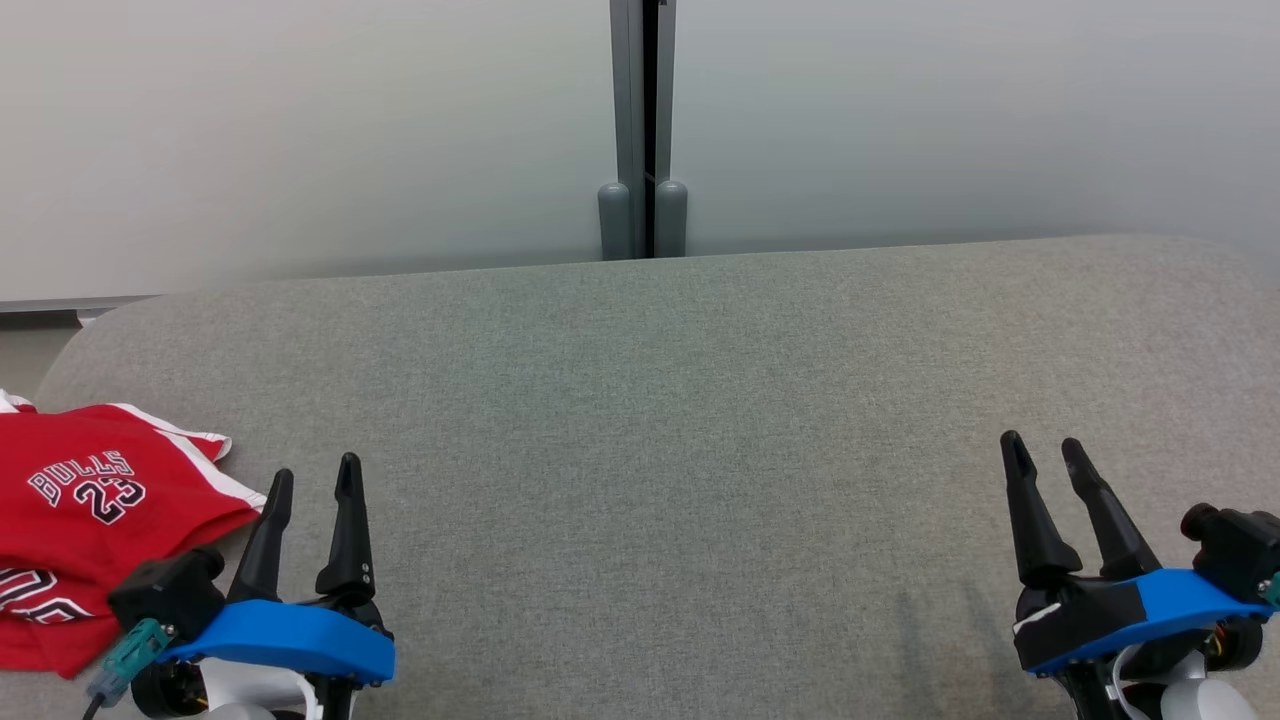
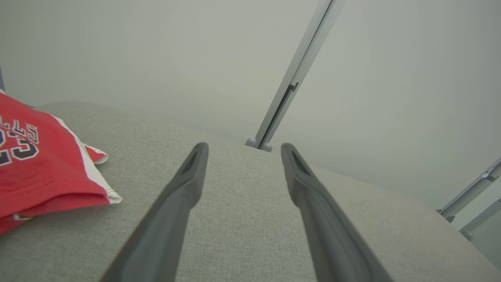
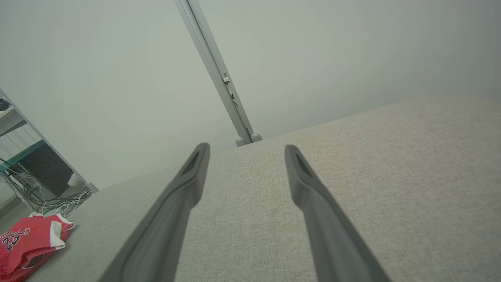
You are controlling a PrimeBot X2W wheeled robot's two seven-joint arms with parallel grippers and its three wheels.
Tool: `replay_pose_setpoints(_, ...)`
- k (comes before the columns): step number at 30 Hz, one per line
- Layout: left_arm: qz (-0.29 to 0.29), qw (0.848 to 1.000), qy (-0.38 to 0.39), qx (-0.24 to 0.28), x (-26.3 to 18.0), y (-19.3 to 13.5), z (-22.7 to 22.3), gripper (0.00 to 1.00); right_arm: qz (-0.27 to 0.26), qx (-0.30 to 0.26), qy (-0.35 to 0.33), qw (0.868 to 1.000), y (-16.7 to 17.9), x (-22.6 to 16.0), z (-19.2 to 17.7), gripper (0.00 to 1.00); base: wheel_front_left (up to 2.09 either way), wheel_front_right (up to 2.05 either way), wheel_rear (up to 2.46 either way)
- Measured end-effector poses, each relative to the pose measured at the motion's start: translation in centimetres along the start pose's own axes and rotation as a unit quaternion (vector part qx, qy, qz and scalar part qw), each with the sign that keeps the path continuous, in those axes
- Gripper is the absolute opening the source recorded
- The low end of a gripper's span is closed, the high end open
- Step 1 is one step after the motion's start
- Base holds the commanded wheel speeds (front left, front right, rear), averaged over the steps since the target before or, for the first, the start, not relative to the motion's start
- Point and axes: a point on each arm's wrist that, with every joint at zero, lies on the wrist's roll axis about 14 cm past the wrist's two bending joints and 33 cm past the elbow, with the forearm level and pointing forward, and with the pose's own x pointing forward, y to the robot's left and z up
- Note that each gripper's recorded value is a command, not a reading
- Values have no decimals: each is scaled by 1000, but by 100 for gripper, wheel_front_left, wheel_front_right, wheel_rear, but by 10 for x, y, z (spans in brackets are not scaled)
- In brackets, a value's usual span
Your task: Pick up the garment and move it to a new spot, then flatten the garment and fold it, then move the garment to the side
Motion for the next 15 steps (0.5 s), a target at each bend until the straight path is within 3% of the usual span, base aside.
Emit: replay_pose_setpoints(15, -12, 996, 19, 83, -4, 1, -14, 100, 2, -71, 24, 997, 1, -4, -8, 100, 0, 0, 0)
